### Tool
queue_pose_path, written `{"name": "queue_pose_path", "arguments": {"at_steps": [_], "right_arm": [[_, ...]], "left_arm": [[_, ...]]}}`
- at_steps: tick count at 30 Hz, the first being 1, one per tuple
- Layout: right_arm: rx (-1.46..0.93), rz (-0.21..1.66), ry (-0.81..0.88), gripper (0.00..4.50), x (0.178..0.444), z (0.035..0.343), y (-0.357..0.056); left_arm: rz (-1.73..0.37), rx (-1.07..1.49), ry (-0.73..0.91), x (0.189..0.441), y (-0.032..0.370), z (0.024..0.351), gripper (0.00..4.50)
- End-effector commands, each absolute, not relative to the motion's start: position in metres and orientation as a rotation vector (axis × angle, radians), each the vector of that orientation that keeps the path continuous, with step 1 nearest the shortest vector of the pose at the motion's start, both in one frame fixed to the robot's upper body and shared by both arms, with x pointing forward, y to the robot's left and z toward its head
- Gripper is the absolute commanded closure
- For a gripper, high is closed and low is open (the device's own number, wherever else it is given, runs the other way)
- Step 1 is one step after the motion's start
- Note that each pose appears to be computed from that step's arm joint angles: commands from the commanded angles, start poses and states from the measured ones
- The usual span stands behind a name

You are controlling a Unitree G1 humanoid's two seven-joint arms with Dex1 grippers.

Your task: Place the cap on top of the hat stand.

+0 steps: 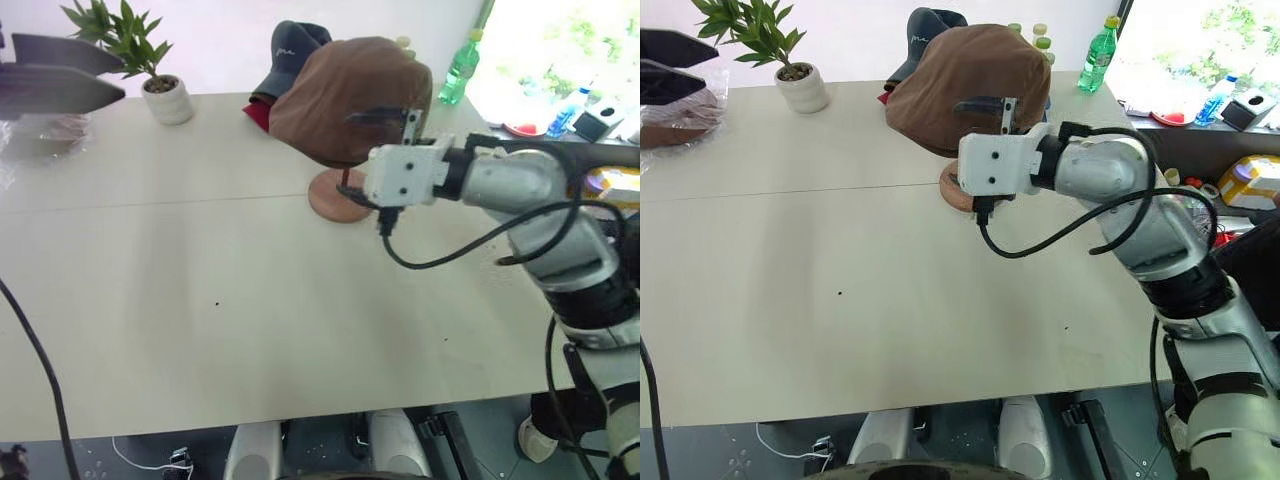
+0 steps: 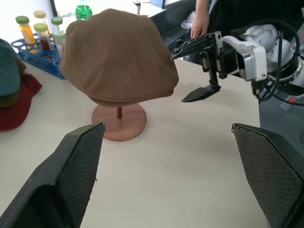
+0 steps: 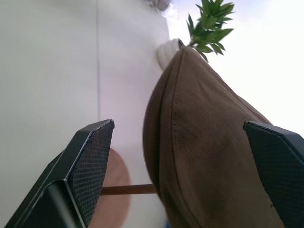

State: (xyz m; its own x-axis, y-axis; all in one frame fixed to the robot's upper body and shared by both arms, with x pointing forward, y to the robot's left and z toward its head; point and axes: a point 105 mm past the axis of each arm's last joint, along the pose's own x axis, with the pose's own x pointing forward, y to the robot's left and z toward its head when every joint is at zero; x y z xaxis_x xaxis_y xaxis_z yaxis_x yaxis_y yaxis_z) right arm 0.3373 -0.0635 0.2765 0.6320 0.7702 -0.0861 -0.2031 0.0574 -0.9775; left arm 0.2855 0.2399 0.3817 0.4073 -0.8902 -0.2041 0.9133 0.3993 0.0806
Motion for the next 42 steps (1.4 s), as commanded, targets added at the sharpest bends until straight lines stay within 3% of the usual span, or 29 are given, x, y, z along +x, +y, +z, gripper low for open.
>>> {"name": "queue_pose_path", "arguments": {"at_steps": [1,14,15,16,23,27,36,42], "right_arm": [[-1.412,0.705,-0.683,0.00,0.339,0.288,-0.055],[-1.412,0.600,-0.786,0.00,0.349,0.288,-0.041],[-1.412,0.591,-0.794,0.53,0.350,0.290,-0.042],[-1.413,0.586,-0.799,0.75,0.351,0.290,-0.042],[-1.441,0.571,-0.810,4.18,0.355,0.291,-0.044],[-1.457,0.570,-0.796,4.18,0.357,0.290,-0.050],[-1.369,0.551,-0.820,4.18,0.351,0.301,-0.057],[-1.010,0.522,-0.958,4.18,0.329,0.342,-0.067]], "left_arm": [[-1.151,0.243,0.065,0.279,0.238,0.398,0.02],[-1.206,0.358,0.110,0.279,0.226,0.372,0.02],[-1.204,0.355,0.106,0.280,0.226,0.372,0.00],[-1.202,0.352,0.104,0.281,0.226,0.372,0.00],[-1.199,0.339,0.072,0.286,0.223,0.372,0.00],[-1.128,0.293,-0.068,0.297,0.220,0.388,0.00],[-1.065,0.204,-0.174,0.294,0.224,0.397,0.00],[-1.034,0.190,-0.191,0.291,0.230,0.401,0.00]]}}
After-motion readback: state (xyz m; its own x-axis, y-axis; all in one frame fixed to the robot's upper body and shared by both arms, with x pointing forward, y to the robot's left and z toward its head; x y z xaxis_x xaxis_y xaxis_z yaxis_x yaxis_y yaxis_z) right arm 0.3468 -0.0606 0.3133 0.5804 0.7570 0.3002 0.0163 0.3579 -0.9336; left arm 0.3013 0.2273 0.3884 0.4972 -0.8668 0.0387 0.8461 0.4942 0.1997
